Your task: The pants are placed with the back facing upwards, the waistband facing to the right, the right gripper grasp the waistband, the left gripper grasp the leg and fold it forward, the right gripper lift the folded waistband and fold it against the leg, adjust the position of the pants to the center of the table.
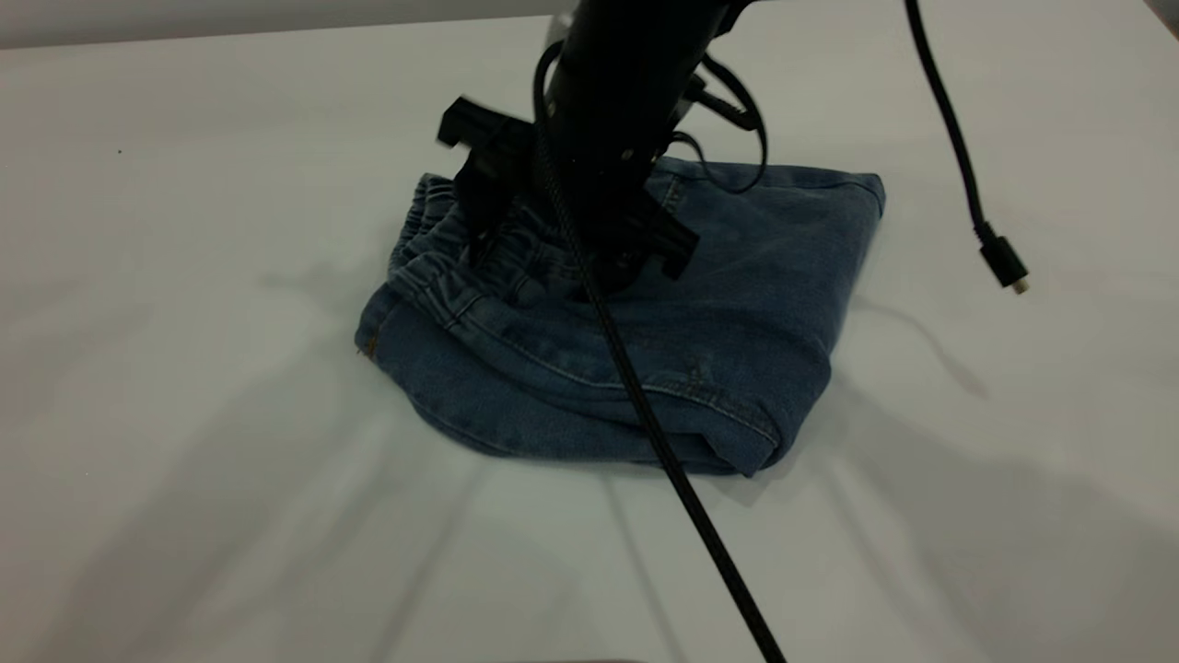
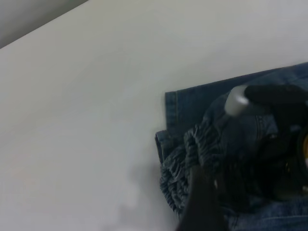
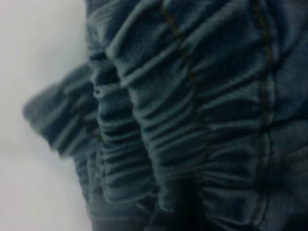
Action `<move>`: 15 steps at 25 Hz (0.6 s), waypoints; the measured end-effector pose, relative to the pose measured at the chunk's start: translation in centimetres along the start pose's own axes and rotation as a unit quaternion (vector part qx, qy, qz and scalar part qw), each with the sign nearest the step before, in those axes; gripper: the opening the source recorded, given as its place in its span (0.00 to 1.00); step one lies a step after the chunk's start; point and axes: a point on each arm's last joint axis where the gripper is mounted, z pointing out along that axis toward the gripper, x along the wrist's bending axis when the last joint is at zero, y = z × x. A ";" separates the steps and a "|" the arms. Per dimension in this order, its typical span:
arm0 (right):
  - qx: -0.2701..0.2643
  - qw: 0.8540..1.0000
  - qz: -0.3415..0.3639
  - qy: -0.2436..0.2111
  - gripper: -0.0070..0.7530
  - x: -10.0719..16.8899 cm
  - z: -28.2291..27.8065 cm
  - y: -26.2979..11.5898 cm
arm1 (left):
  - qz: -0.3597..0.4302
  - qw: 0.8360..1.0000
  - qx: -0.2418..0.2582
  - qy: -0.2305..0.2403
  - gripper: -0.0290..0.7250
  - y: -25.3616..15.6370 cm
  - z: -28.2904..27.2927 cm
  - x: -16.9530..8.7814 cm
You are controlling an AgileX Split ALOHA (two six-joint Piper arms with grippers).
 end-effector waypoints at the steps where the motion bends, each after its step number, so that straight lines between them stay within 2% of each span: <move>1: 0.003 1.000 -0.014 -0.002 0.65 0.1 0.0 -0.3 | 0.000 1.000 0.000 0.000 0.68 0.0 0.0 0.0; 6: 0.029 0.991 -0.127 -0.025 0.63 0.2 0.5 -2.1 | 0.004 1.000 0.000 0.000 0.68 0.0 0.0 0.0; 12: 0.060 0.960 -0.263 -0.073 0.62 0.0 0.9 -4.2 | 0.006 1.000 0.001 0.000 0.68 0.0 0.0 0.0; 15: 0.068 0.949 -0.295 -0.091 0.62 -0.2 0.9 -4.7 | 0.006 1.000 0.001 0.000 0.68 0.0 0.0 0.0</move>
